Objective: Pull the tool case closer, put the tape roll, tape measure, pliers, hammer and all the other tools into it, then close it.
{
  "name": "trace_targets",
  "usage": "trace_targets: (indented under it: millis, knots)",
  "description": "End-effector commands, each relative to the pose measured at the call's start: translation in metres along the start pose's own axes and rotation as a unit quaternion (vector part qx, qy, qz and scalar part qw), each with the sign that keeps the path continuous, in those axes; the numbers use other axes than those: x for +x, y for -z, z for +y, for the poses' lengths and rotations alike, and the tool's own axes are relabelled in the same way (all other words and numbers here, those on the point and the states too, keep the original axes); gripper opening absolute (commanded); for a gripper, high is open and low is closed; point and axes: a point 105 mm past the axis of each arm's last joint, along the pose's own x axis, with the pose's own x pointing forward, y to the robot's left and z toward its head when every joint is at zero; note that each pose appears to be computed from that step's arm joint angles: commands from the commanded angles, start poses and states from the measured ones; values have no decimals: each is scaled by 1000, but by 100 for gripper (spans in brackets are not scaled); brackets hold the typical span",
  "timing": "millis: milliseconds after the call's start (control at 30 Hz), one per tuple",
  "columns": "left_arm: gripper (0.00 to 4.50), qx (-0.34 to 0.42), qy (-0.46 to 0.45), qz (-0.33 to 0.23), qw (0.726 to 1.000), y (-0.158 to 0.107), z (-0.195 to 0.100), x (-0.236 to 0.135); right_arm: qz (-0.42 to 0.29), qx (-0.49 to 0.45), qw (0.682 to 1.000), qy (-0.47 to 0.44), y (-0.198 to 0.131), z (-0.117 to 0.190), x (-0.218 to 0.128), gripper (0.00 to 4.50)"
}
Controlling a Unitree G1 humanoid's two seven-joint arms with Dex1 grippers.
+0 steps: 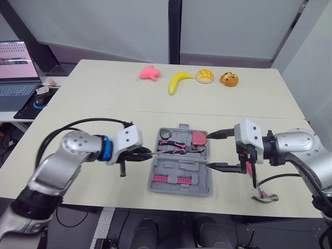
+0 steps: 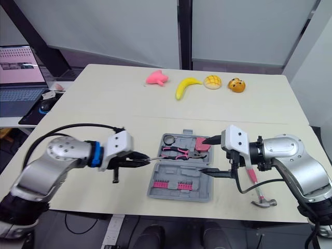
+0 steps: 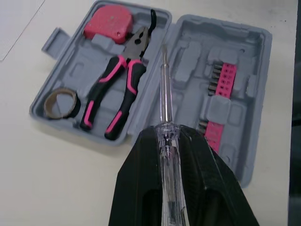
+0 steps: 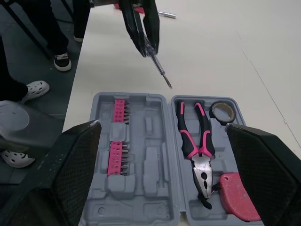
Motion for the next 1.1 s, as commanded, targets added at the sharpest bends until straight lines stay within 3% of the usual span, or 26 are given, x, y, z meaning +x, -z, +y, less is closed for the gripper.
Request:
trace_targets:
  millis: [33,567,1100]
  knots:
    - [22,41,19,10,999,-9,-3,18,21,-16,999,18,-1,1,-5,450]
    - [22,100,46,33,993,-12,-16,75,76,-11,996,43,22,6,-8,450]
    - [22,137,37,48,989,-13,0,96,79,-4,996,46,27,8,-6,450]
